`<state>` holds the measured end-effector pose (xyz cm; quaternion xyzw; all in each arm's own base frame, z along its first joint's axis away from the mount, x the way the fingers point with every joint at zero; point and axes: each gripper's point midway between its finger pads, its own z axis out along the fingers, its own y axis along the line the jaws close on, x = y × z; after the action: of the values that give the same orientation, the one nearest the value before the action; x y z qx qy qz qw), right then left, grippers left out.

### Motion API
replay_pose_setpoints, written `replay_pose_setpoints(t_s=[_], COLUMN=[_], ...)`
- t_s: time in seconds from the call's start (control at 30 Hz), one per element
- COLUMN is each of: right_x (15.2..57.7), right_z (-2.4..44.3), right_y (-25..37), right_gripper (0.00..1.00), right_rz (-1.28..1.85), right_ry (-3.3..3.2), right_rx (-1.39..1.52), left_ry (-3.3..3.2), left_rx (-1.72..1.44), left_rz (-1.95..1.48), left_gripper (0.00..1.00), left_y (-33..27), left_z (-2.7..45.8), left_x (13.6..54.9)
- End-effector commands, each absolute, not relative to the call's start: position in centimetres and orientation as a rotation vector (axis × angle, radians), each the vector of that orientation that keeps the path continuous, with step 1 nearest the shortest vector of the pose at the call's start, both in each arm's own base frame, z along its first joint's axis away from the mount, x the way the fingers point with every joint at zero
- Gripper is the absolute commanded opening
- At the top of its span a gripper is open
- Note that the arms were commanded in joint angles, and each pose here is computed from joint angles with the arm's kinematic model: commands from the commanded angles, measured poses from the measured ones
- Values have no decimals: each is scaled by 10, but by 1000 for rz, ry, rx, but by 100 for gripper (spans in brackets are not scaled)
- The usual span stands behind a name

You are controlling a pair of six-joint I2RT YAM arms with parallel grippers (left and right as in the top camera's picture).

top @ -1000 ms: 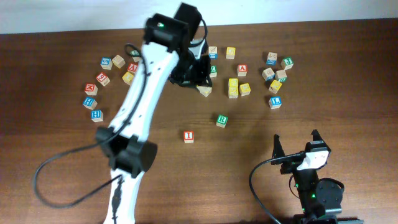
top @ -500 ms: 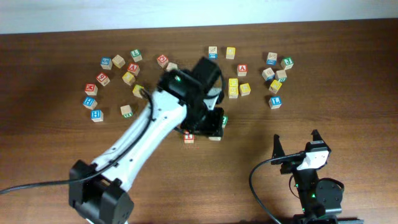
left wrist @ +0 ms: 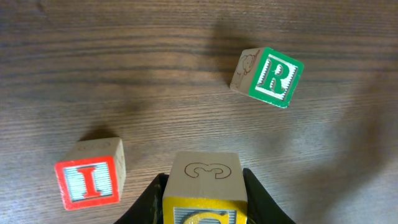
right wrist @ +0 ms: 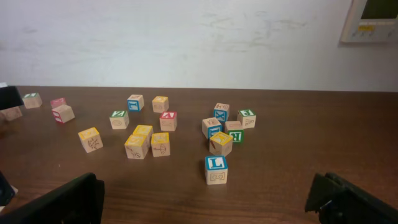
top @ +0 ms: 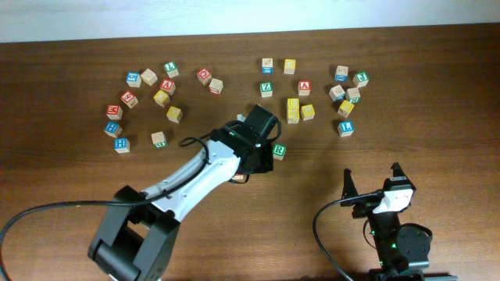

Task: Spell out ICRA
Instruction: 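Carry the yellow C block and place it right of the I block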

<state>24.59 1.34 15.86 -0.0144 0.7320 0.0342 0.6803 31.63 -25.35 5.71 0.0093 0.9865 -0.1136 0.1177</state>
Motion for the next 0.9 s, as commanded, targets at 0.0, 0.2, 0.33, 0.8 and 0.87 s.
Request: replay_pose_setpoints(t_s=[0.0, 0.2, 0.33, 0.8, 0.87], right_x=[246, 246, 246, 246, 246], right_z=[156, 156, 156, 156, 156], right_y=[13, 13, 13, 13, 13], right_gripper=[98, 98, 98, 98, 98], right_rz=[82, 82, 82, 82, 82], right_ry=[1647, 1647, 1647, 1647, 1647], right_rx=[-25, -25, -25, -25, -25], left_ry=[2837, 2883, 2901, 2909, 2911], left_rx=[-17, -41, -40, -37, -37], left_rz=[-181, -96, -54, -41, -38], left_gripper=[26, 26, 27, 37, 42], left_y=[-255, -256, -253, -251, -251], left_z=[45, 14, 3, 2, 5], left_x=[315, 307, 306, 304, 305])
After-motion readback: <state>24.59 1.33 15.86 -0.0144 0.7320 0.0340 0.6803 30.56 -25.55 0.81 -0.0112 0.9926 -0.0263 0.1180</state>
